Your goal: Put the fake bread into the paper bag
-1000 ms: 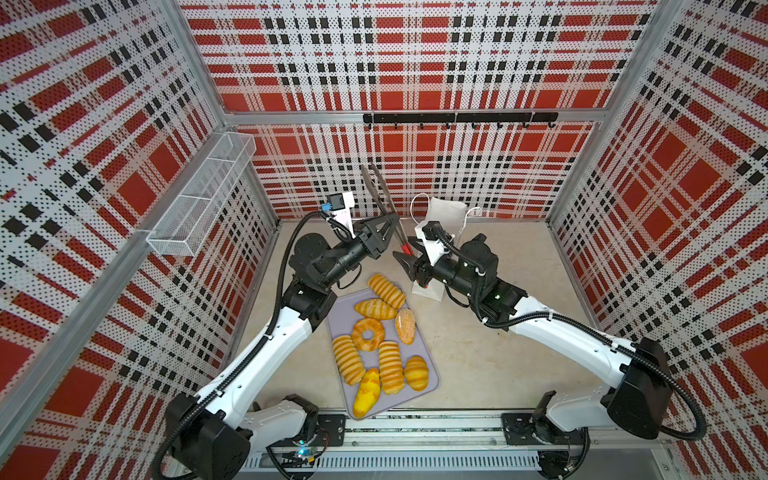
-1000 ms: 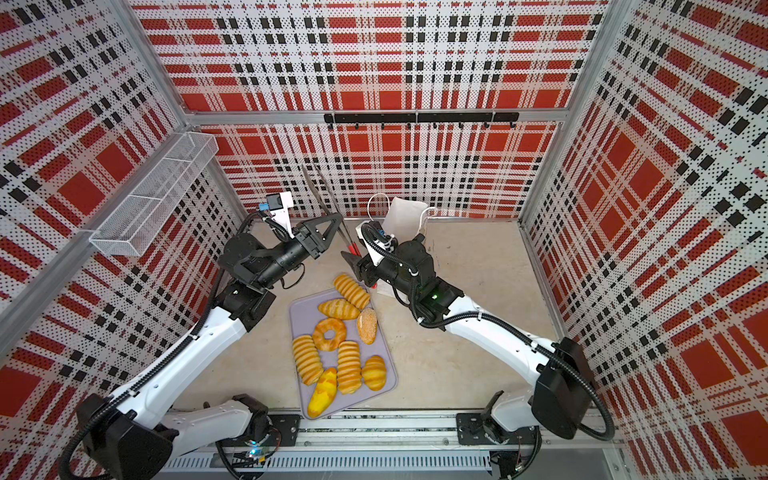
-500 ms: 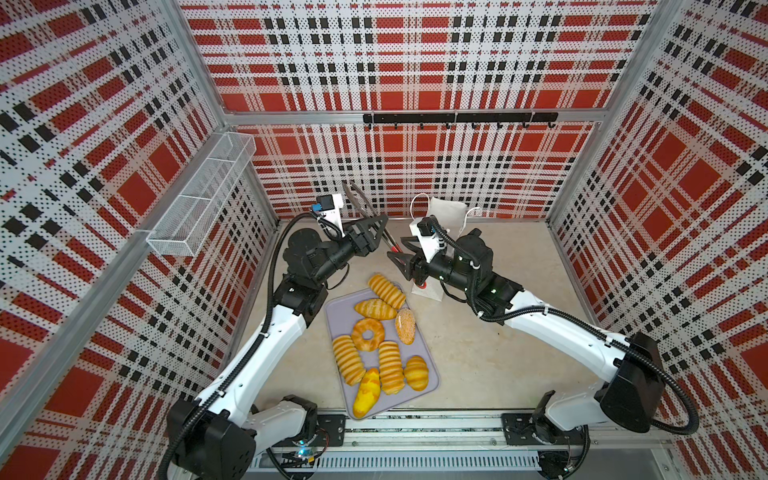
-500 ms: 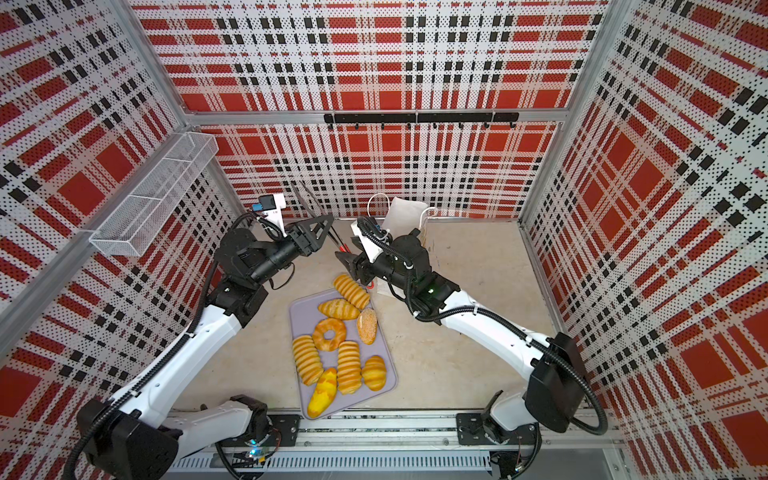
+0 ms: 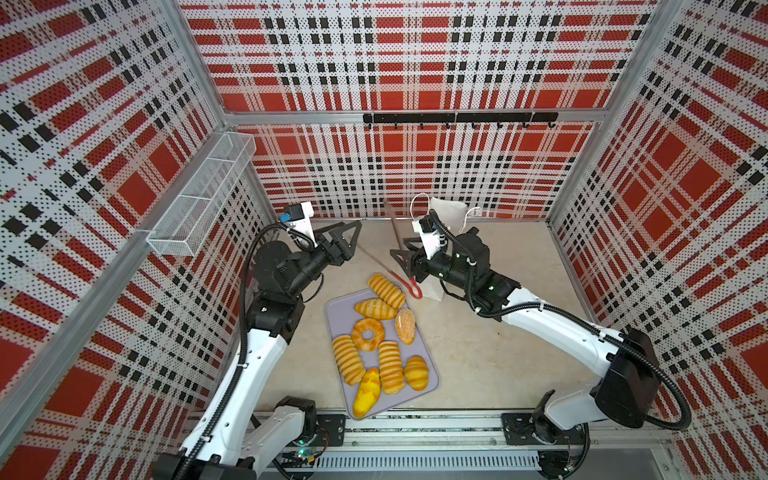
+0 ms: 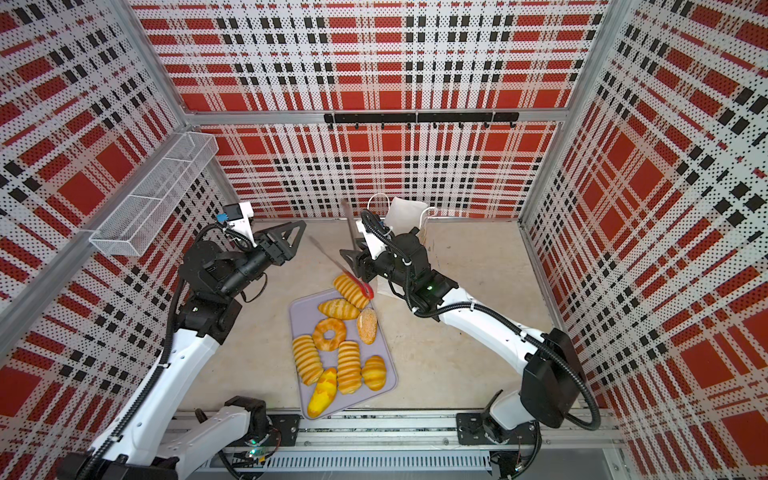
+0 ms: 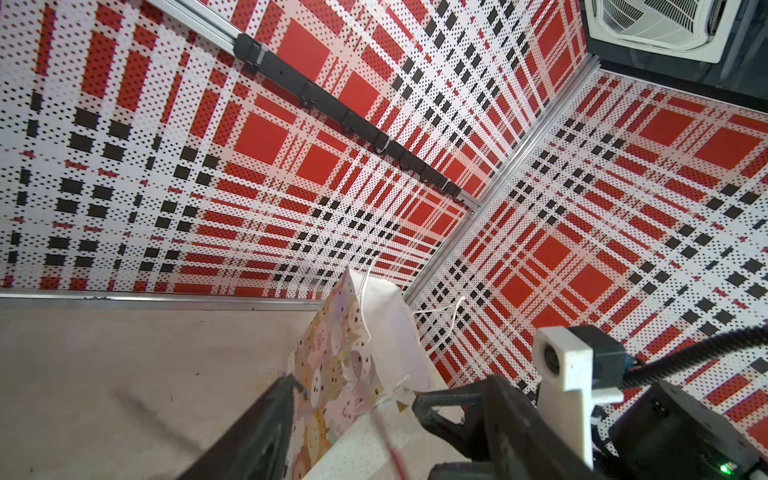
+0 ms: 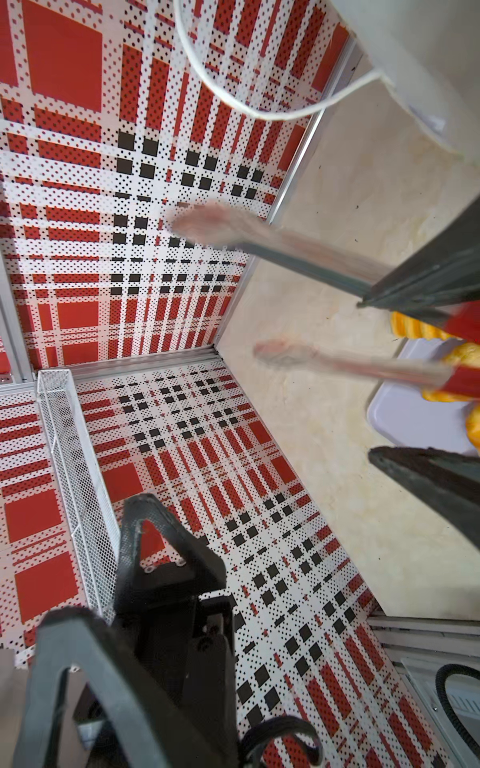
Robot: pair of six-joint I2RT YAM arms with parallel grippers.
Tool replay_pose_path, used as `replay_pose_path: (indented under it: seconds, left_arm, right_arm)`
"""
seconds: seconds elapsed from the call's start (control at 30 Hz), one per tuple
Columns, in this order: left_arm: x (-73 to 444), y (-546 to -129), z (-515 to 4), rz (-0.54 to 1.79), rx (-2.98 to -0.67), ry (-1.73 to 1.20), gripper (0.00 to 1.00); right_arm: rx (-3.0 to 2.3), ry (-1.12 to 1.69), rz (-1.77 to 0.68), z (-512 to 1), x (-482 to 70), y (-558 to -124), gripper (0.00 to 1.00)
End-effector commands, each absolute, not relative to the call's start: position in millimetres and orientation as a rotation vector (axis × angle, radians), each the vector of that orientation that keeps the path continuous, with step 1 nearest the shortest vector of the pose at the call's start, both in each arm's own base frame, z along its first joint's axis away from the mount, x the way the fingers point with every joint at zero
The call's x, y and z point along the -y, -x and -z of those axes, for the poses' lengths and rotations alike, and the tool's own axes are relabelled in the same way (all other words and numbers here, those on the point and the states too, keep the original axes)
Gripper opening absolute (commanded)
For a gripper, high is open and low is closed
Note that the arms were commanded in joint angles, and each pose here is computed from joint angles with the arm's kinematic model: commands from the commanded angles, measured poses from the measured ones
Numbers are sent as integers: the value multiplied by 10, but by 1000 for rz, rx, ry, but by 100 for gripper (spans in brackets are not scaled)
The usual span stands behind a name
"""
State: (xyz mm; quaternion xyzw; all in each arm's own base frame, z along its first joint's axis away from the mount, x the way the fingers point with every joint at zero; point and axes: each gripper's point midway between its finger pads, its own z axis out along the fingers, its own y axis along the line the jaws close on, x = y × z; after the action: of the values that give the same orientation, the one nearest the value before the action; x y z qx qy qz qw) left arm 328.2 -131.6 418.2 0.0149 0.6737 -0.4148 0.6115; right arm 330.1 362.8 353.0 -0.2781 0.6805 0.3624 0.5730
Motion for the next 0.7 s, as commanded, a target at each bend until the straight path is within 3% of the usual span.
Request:
replay_pose_path:
  seconds: [0.0,0.17,0.3,0.37,0.53,0.67]
  left_arm:
    - [1325,-3213,-4078,961,-1568,-63,75]
    - [1336,-3175,-4045,988,-1539,-66,75]
    - [1343,-3221,-3922,997,-1571,-44,76]
    - [1340,-3253,-3816,1000,-1598,-21,76]
    - [1410,-3346,-3383,963,-1676,44,77]
    - [1600,-3436,-2970,990,-1749,52,77]
  right_arm:
    - [-1521,607,-882,-3835,-3582,-3295,1]
    - [-1523,609,-876,-3858,-3530,-3254,1]
    - [-1550,612,-830,-3717,-3386,-3182,6]
    - [-1574,619,-800,-3610,-3279,-3120,14]
    - [-1705,611,-653,-3061,-2834,-2971,51]
    - [-1798,640,-595,-2647,-2631,-2817,58]
